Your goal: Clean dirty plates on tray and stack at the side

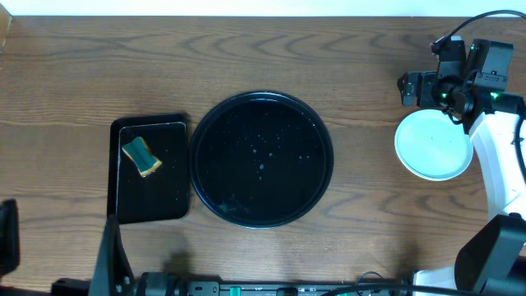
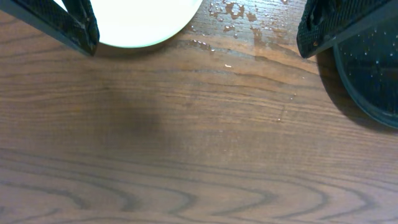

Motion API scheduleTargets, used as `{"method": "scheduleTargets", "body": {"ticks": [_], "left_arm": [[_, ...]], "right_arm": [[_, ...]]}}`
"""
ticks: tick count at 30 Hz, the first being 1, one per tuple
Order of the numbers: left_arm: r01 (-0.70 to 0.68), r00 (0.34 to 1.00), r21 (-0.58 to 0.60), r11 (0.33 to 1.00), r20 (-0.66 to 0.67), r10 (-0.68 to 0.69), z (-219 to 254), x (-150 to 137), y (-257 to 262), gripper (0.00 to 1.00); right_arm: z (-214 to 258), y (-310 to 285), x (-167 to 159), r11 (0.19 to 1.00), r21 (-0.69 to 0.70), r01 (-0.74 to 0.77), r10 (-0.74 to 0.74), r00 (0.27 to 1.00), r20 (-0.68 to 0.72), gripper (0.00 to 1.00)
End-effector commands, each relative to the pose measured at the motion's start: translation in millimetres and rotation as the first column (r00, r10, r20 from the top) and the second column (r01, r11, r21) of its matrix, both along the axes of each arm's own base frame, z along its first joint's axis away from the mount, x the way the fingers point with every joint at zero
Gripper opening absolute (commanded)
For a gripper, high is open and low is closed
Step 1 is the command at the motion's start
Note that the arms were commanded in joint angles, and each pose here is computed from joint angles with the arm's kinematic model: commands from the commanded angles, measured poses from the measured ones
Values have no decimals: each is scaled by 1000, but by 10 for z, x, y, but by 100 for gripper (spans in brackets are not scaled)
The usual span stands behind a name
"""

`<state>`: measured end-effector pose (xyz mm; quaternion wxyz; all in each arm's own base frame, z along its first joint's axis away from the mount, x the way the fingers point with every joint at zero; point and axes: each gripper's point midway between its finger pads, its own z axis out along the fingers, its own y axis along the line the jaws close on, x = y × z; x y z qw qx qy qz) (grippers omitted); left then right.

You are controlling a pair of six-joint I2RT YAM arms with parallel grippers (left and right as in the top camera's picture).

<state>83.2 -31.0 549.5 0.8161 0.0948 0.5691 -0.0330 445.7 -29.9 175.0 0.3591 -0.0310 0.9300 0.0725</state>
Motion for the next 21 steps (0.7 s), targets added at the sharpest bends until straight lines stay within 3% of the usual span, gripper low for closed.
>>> {"method": "scheduleTargets", "body": {"ticks": [1, 10, 21], "left_arm": [[-23, 999, 4, 1000, -22, 23, -224, 76, 21, 90], [-30, 999, -49, 998, 27, 31, -760, 257, 46, 90], [-26, 999, -66, 998, 42, 29, -1539, 672, 61, 90]], "right_arm": [[90, 13, -20, 1000, -3, -10, 10, 1000, 22, 99], [89, 15, -21, 1000, -3, -10, 10, 1000, 22, 99], [90, 13, -20, 1000, -3, -10, 10, 1000, 22, 99]]}}
